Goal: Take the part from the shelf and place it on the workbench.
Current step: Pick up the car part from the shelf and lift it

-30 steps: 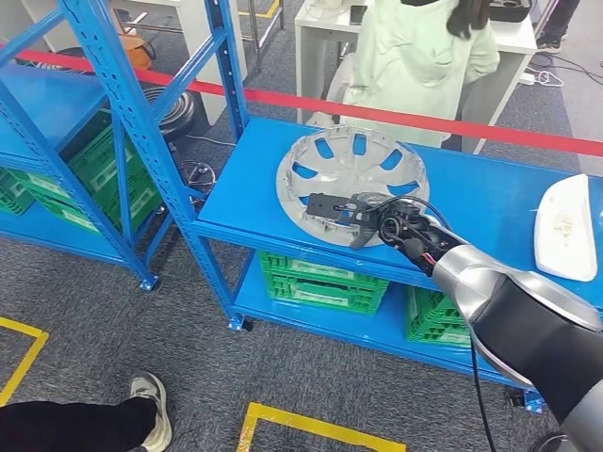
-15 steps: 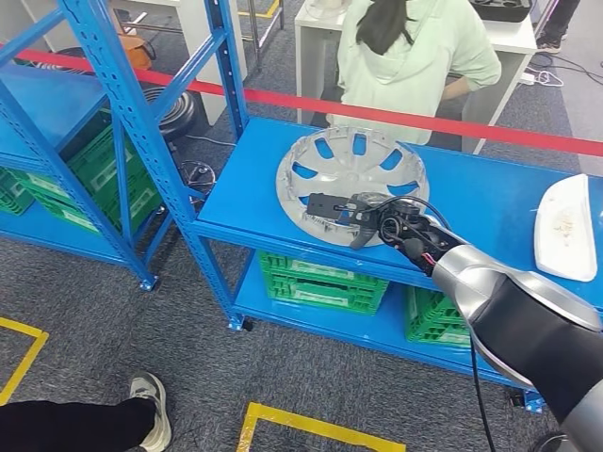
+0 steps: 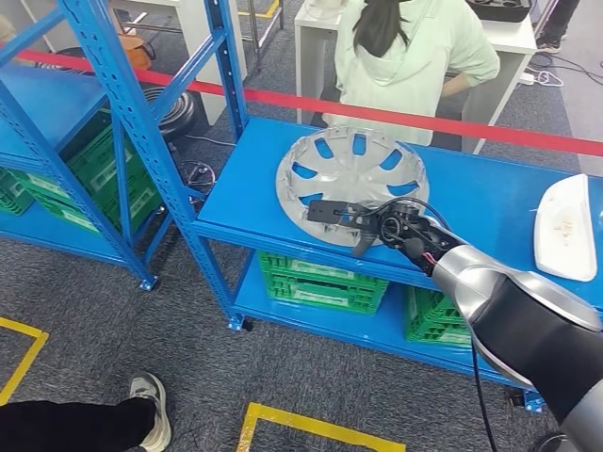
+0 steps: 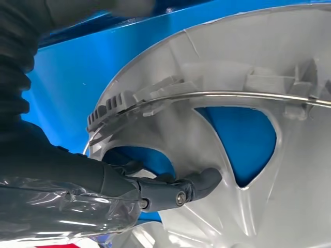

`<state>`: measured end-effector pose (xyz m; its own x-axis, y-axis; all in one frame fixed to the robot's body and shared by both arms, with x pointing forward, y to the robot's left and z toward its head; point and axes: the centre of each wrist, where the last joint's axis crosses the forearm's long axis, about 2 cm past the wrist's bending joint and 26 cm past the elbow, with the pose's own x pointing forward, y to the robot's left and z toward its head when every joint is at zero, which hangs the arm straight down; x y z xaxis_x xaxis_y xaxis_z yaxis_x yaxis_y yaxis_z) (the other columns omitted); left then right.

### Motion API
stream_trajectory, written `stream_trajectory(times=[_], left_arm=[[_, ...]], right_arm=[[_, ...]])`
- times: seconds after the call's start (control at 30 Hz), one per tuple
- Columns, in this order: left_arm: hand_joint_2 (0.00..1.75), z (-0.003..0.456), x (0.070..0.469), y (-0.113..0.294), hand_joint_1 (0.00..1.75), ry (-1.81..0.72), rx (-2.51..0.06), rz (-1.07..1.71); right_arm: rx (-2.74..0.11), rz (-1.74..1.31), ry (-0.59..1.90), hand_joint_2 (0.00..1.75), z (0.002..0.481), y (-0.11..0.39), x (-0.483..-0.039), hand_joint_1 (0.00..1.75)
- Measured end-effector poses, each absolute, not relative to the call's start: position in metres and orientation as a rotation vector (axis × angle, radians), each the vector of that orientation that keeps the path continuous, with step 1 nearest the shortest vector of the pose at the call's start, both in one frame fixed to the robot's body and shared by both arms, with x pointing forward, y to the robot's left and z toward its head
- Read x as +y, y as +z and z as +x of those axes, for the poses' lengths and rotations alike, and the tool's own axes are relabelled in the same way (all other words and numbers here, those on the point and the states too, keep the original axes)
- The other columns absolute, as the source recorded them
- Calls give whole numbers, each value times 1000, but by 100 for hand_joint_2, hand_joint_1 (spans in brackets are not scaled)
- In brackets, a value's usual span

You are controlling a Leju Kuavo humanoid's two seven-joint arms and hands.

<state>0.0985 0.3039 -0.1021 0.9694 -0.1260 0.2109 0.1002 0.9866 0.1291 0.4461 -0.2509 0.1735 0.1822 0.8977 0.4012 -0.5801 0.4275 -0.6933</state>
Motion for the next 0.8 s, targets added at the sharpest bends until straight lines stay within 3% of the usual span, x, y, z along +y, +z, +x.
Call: stream_trajectory(times=[0.03, 0.6, 0.73, 0.8], left_arm=[[0, 99, 304, -102, 0, -114, -220, 118], [0, 100, 304, -102, 0, -103, -224, 100], [175, 101, 304, -102, 0, -101, -224, 94], [175, 101, 304, -102, 0, -98, -225, 85]], right_arm=[[-880, -432, 1090, 175, 446, 173, -251, 154], [-899, -423, 1084, 175, 449, 179, -251, 165], [-902, -417, 1082, 175, 449, 179, -251, 166], [-905, -415, 1082, 175, 449, 179, -251, 167]])
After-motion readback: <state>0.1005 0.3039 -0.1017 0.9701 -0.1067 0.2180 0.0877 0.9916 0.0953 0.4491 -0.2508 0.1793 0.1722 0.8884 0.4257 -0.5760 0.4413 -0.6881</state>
